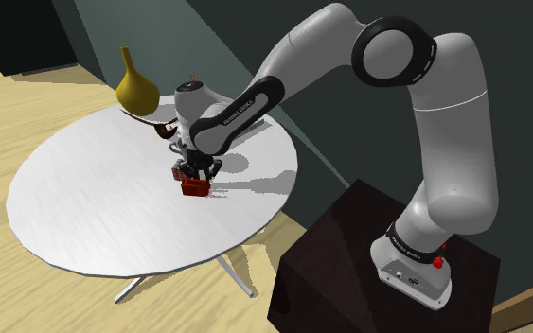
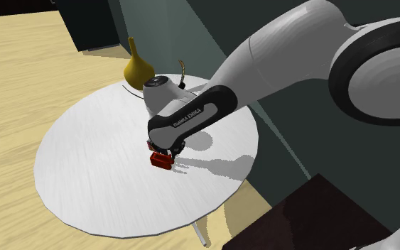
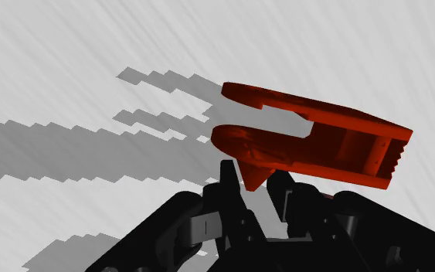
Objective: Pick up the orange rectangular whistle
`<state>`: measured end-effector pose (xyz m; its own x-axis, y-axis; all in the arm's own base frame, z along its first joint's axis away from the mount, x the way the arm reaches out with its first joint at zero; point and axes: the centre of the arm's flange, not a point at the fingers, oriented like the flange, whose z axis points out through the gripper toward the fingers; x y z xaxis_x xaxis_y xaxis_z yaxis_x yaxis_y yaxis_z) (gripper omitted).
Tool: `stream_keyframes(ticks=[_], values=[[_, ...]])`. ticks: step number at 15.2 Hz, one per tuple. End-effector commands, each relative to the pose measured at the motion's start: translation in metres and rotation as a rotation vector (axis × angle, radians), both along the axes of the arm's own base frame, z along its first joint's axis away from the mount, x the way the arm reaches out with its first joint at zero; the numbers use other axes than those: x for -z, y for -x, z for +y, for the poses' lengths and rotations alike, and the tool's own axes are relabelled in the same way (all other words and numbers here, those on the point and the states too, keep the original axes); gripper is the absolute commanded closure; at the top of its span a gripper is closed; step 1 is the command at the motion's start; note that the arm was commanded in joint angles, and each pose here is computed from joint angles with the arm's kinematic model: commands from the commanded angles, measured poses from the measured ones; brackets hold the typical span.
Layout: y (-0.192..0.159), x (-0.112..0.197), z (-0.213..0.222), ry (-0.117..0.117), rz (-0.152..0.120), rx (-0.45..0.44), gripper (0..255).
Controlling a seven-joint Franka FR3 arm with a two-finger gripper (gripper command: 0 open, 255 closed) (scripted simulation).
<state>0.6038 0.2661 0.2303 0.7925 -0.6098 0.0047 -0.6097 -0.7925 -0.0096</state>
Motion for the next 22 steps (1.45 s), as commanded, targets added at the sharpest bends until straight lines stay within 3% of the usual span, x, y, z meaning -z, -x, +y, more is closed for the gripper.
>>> stream_keyframes(ticks=[1,5,22], values=[[0.000,0.000,0.000,0.000,0.000,0.000,255],[0.000,0.000,0.000,0.000,0.000,0.000,255],[0.000,-0.080,0.000,0.000,0.000,0.000,255]])
